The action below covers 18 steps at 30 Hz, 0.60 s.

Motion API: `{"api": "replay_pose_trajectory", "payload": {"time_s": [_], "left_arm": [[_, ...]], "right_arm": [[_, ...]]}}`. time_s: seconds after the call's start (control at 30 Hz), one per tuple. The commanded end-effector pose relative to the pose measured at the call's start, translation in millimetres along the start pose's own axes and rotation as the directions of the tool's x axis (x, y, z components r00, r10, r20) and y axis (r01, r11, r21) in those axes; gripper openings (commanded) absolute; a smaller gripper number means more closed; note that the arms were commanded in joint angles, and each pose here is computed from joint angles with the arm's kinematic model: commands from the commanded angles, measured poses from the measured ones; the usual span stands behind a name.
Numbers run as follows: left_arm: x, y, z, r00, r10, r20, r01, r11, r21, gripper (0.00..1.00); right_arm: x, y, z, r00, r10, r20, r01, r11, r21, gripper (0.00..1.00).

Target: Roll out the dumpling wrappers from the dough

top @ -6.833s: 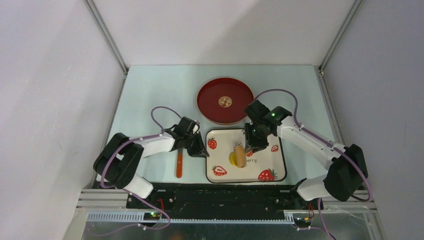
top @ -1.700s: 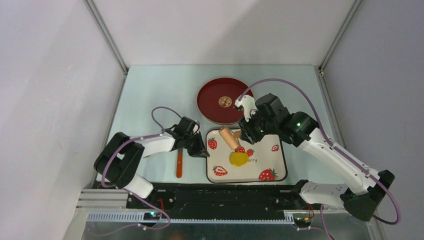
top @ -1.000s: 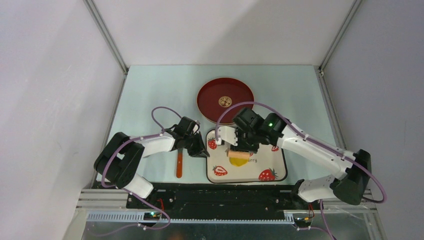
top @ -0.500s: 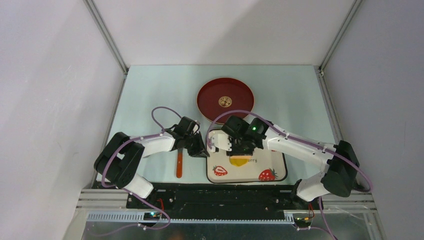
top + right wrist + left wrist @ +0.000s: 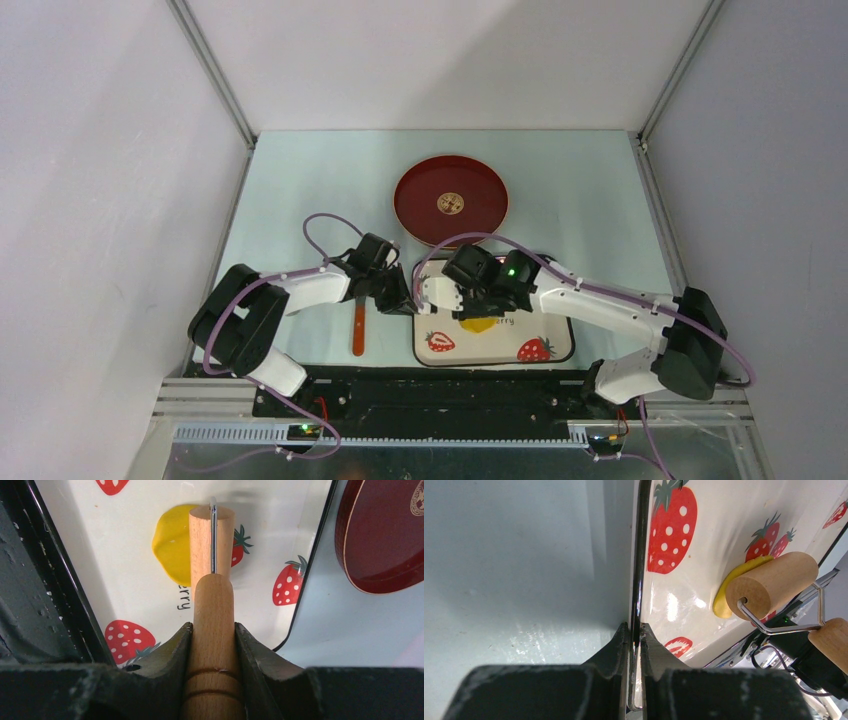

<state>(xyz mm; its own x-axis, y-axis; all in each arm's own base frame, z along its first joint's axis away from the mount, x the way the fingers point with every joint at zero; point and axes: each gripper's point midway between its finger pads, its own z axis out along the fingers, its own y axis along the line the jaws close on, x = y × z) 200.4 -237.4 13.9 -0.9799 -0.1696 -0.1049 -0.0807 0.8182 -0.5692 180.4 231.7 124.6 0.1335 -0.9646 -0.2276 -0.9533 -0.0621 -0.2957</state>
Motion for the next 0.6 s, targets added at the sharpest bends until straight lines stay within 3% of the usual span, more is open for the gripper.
{"api": "replay_pose_trajectory", "payload": {"time_s": [0.0, 0.57], "left_arm": [[11, 31, 7, 0.999, -0.024, -0.026, 0.021, 0.992, -0.123, 0.00], [11, 31, 7, 0.999, -0.024, -0.025, 0.020, 0.992, -0.122, 0.00]], "right_arm": [[2, 66, 23, 1.000, 0.022, -0.004, -0.022, 0.969, -0.247, 0.00], [16, 115, 49, 0.992, 0.116, -0.042, -0.124, 0.923, -0.365, 0.00]]}}
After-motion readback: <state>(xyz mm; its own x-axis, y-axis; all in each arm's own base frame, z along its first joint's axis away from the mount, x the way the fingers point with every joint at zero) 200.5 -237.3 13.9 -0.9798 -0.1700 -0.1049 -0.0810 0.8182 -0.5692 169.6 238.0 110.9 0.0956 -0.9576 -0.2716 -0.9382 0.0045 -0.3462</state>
